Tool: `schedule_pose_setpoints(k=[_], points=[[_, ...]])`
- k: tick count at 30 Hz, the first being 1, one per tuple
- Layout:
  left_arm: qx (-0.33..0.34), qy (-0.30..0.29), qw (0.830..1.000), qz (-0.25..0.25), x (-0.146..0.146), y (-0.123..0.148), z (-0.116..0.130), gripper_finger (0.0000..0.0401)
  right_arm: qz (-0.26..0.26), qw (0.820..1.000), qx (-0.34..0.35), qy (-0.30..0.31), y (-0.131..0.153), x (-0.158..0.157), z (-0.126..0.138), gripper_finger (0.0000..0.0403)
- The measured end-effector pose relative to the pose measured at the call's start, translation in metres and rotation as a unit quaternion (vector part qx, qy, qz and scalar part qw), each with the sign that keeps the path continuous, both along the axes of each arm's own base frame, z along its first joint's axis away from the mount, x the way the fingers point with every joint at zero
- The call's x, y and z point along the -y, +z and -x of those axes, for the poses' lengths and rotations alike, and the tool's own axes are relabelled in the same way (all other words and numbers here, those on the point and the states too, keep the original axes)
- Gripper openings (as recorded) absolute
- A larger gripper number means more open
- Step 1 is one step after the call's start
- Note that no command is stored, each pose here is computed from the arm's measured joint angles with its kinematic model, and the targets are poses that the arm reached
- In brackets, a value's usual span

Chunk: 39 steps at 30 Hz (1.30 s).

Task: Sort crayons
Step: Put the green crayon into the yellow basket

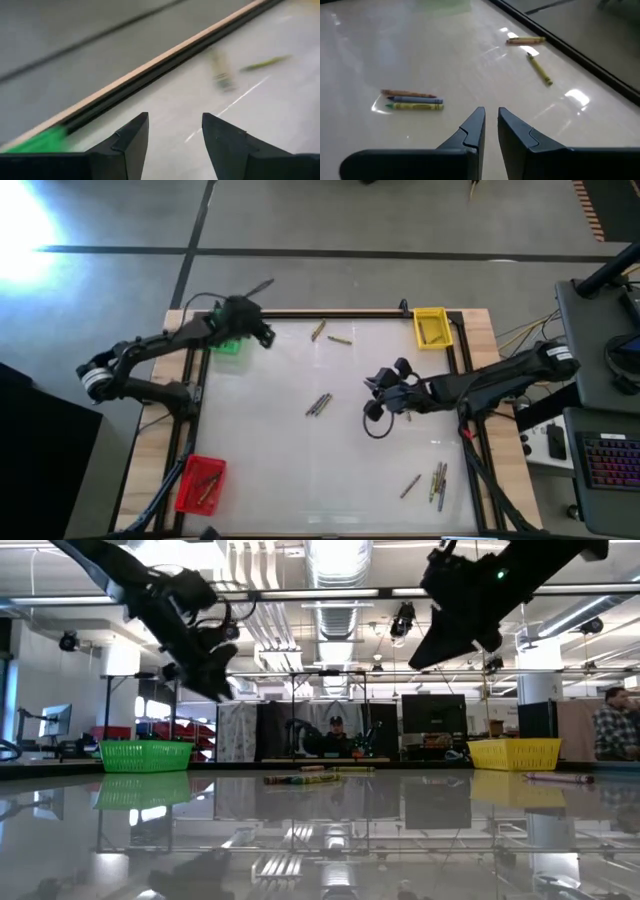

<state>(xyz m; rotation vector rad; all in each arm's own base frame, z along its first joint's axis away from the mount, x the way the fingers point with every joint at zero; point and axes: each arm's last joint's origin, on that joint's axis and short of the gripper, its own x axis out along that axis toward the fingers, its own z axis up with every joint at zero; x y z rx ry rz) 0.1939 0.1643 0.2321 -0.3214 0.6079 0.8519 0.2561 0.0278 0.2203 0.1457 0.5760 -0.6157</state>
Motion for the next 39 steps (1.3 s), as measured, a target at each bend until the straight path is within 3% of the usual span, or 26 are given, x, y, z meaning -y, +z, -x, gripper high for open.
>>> schedule_pose_setpoints(k=[4,7,10,16,20,24,32,39], points=[[0.062,-0.087,0.993,-0.039,0.038,-0.010,-0.023,0.0168,-0.013,1.000,-0.003,-0.017,-0.011,0.008,-0.015,0.0043],[0.097,-0.150,0.983,-0.052,0.068,-0.021,-0.035,0.0168,-0.044,0.999,-0.008,-0.016,-0.012,0.021,-0.033,0.0043],[0.132,-0.190,0.972,-0.051,0.091,-0.030,-0.043,0.0168,-0.037,0.999,-0.027,-0.020,-0.016,0.033,-0.052,0.0043],[0.136,-0.244,0.960,-0.033,0.121,-0.043,-0.054,0.0168,-0.041,0.996,-0.074,0.042,-0.029,0.037,-0.096,0.0063],[0.115,-0.242,0.963,-0.031,0.130,-0.057,-0.058,0.0168,-0.011,0.991,-0.115,0.073,-0.036,0.034,-0.123,0.0087],[0.100,-0.229,0.968,-0.034,0.134,-0.073,-0.059,0.0168,0.023,0.983,-0.163,0.081,-0.025,0.043,-0.145,0.0109],[0.080,-0.224,0.971,-0.021,0.133,-0.084,-0.063,0.0168,0.056,0.971,-0.220,0.073,0.013,0.099,-0.161,0.0118],[0.054,-0.233,0.971,-0.028,0.134,-0.082,-0.057,0.0168,-0.033,0.972,-0.232,0.031,0.005,0.184,-0.133,0.0106]])
